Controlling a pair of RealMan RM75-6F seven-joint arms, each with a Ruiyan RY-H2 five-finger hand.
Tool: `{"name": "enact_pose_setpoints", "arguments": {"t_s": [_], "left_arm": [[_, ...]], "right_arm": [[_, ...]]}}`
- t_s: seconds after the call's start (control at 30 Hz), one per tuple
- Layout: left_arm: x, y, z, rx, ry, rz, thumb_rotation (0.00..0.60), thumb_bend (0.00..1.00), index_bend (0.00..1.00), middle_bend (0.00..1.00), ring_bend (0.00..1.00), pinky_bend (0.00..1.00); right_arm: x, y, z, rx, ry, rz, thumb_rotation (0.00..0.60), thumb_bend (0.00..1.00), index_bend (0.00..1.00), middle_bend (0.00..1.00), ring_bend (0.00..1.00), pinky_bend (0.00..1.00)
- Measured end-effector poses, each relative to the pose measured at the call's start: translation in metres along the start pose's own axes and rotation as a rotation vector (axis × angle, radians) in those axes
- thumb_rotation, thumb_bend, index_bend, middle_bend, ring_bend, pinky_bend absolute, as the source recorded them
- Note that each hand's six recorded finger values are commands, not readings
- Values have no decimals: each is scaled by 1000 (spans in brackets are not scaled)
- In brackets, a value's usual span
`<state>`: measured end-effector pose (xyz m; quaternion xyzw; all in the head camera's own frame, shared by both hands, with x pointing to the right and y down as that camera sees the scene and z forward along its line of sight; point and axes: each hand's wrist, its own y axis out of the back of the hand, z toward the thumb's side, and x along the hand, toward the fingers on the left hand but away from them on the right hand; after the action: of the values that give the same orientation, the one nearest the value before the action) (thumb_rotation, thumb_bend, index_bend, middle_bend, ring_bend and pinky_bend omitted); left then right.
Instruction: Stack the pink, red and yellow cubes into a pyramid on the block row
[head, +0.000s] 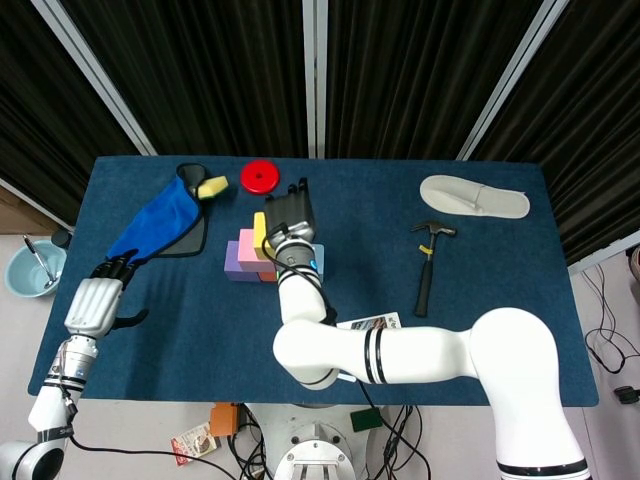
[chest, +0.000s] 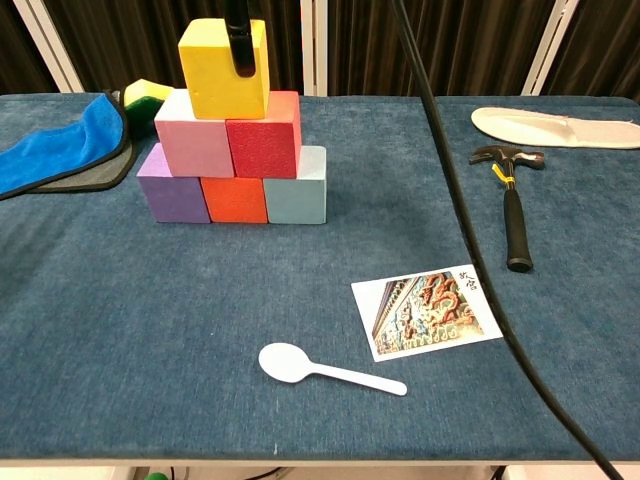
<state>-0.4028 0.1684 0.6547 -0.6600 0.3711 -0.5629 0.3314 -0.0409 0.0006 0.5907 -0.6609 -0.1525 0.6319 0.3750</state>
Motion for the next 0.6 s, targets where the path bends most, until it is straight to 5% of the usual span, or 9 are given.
{"name": "enact_pose_setpoints", "arguments": {"t_s": [0.6], "left_arm": [[0,-1,1,3,1,-8,600,159,165,71,108,200]], "right_arm": [[1,1,-1,-11,1,-8,600,185,303,347,91,0]]}}
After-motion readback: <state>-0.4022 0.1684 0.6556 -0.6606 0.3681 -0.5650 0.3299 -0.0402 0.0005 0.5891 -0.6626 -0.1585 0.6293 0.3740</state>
